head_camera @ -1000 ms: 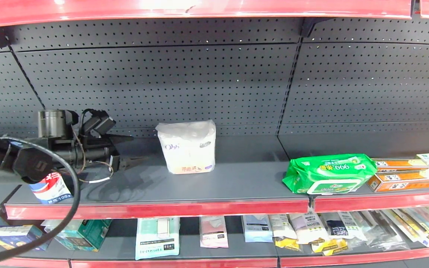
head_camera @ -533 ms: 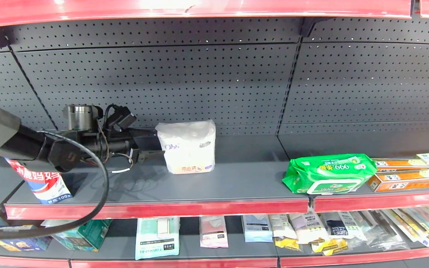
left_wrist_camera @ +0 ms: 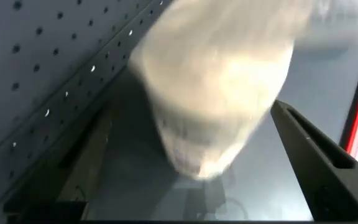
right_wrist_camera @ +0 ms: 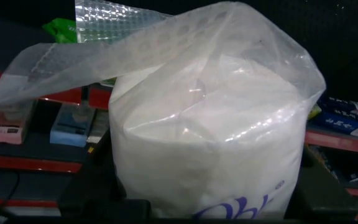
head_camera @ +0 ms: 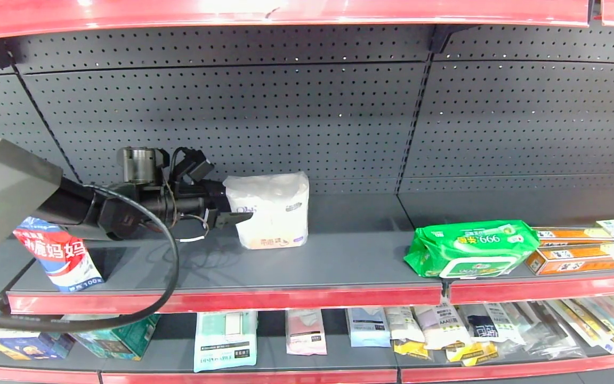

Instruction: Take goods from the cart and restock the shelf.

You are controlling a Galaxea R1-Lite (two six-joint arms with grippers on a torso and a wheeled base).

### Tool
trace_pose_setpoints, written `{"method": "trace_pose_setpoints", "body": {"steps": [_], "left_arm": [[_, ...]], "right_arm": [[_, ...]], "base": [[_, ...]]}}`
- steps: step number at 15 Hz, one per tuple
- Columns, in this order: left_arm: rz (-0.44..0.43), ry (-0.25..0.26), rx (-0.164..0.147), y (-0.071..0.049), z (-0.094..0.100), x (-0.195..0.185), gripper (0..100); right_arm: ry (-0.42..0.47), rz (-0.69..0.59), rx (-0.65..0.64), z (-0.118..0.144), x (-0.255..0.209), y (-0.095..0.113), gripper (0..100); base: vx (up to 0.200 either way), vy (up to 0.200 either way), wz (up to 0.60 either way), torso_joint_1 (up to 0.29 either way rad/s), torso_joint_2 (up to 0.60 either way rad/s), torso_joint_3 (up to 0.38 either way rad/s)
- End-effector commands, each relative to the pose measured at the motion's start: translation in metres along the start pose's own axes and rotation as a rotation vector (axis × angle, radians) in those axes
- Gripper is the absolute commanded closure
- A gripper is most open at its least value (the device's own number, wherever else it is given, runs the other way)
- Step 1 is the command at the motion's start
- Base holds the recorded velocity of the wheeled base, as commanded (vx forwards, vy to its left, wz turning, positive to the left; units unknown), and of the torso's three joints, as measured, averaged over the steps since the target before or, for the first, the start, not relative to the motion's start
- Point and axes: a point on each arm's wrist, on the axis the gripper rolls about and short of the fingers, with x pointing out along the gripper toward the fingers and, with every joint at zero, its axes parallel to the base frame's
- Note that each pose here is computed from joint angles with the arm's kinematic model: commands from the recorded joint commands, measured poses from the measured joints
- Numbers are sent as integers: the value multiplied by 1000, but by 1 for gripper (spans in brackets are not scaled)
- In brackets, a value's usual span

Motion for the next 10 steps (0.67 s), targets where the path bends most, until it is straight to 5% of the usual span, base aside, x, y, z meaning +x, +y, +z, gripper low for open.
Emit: {"method": "trace_pose_setpoints", "body": {"steps": [1, 10], "left_arm": [[-15, -4, 6, 1, -2, 11, 0], [-56, -12, 10, -3, -5, 47, 0]], "right_arm": [[4, 2, -1, 0, 1, 0, 100], [18, 8, -7, -1, 3, 1, 100]], "base": [[0, 0, 0, 0, 0, 0], [0, 0, 0, 0, 0, 0]]}}
